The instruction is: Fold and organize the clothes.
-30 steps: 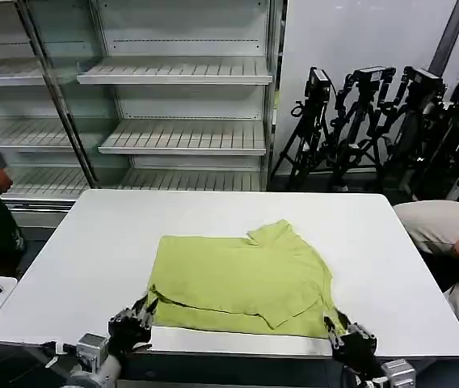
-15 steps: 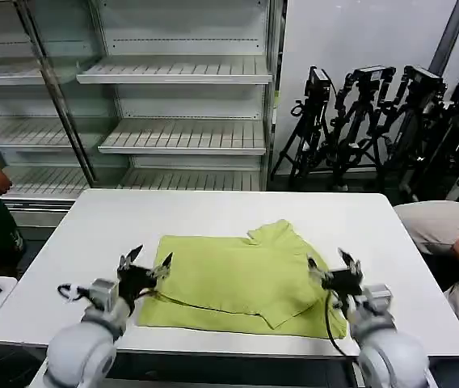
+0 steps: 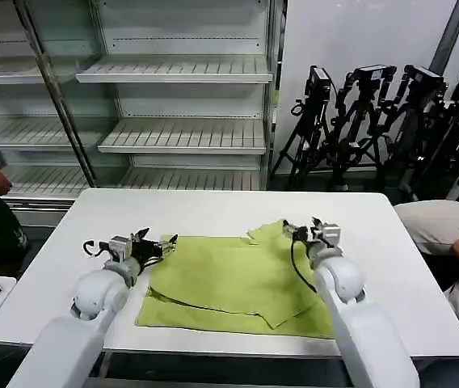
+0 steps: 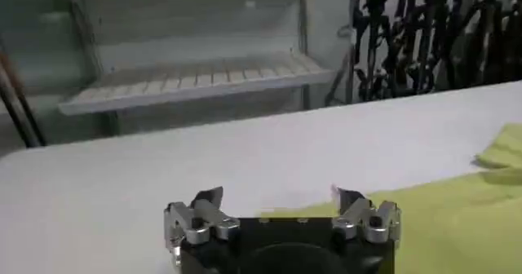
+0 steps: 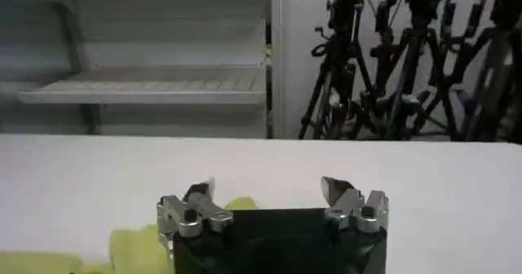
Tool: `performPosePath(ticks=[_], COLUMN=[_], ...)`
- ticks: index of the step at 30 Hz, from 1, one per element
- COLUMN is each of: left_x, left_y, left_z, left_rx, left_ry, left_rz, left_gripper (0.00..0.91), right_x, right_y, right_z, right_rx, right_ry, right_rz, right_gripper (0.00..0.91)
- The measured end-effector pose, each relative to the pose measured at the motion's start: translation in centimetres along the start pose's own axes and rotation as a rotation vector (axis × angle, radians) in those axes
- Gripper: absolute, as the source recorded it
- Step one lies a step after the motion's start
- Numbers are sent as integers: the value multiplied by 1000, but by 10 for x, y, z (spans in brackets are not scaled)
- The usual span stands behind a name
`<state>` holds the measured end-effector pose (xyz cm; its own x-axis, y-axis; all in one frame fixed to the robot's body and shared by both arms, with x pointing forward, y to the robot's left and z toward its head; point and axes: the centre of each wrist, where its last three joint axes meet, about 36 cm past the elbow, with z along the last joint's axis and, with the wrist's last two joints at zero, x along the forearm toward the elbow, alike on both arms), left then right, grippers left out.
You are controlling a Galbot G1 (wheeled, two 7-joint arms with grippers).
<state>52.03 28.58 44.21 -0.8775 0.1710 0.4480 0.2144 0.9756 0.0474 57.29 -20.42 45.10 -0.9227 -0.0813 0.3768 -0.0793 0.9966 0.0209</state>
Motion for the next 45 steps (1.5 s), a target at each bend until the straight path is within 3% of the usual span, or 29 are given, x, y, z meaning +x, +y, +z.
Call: performPosePath(ticks=[9,10,11,12,31,38,45], left_x=[-25,-27,-28,-30,-37,-32,-6], left_y=[16,17,17,18,17,15,13], left_z=[-1,-1,-1,0,4,5,0], left_rx=[39,40,41,42,49,51,50], left_ry=[42,46,50,54,71,61,19], left_rz=[3,3,4,6,57,72,58], left_gripper=[907,353,60,30,30,30,30], right_x=[-29,-30,-32,-33,-37,-26,14], right_y=[7,7,8,8,11,4,-4], right_z=[-2,-1,0,0,7,4,-1], right_rx=[-7,-7,-8,-10,-24,-29,-24], right_ry=[52,56,62,66,88,60,-5], right_rz=[14,14,13,10,-29,-30,-41], right_gripper=[907,554,232,0,0,0,0])
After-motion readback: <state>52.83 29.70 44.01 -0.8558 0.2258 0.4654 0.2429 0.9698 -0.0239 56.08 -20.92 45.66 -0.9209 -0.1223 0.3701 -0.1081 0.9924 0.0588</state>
